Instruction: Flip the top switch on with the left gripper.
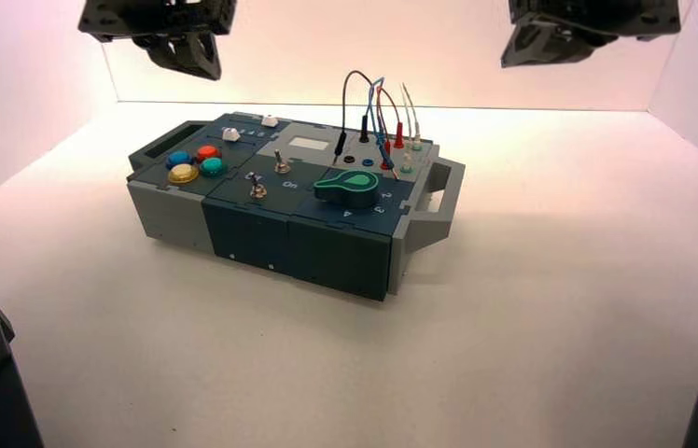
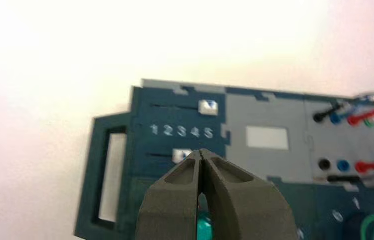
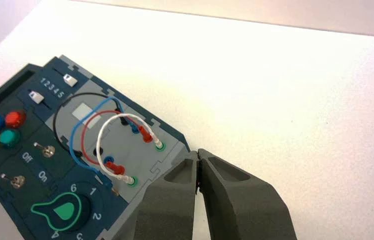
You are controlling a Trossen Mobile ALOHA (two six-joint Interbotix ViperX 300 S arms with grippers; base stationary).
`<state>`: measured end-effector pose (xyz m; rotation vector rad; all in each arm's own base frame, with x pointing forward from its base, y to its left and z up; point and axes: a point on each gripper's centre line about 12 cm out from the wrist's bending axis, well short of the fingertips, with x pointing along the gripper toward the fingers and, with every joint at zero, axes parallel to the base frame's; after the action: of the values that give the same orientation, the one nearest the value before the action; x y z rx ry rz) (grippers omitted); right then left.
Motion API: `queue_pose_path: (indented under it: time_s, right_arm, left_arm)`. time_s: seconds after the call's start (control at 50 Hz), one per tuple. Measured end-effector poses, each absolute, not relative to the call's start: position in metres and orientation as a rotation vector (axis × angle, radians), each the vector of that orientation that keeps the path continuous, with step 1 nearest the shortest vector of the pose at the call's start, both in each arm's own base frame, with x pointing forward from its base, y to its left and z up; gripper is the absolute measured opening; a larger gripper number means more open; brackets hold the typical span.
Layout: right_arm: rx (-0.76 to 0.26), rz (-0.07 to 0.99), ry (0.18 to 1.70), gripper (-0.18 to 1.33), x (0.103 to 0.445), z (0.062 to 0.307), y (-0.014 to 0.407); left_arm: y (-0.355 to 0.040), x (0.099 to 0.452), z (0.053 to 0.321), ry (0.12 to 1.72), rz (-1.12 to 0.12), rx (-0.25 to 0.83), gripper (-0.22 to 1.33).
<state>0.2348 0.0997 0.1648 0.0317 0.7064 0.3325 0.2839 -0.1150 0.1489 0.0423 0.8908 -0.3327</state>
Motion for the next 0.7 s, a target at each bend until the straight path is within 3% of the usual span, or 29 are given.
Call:
queue_pose_path:
  time_s: [0.36,0.7]
  right_arm:
    - [-0.021,0.422,0.776,-0.14,0.240,0.151,0.132]
    - [-0.035,0.435,0.824,-0.14,0.245,0.144,0.138]
  left_arm:
    - [-0.117,0.282,0.137,0.970,-0.333,0.043,-0.16]
    - [-0.142,0.286,0.126,1.030,-0.392,0.081,-0.16]
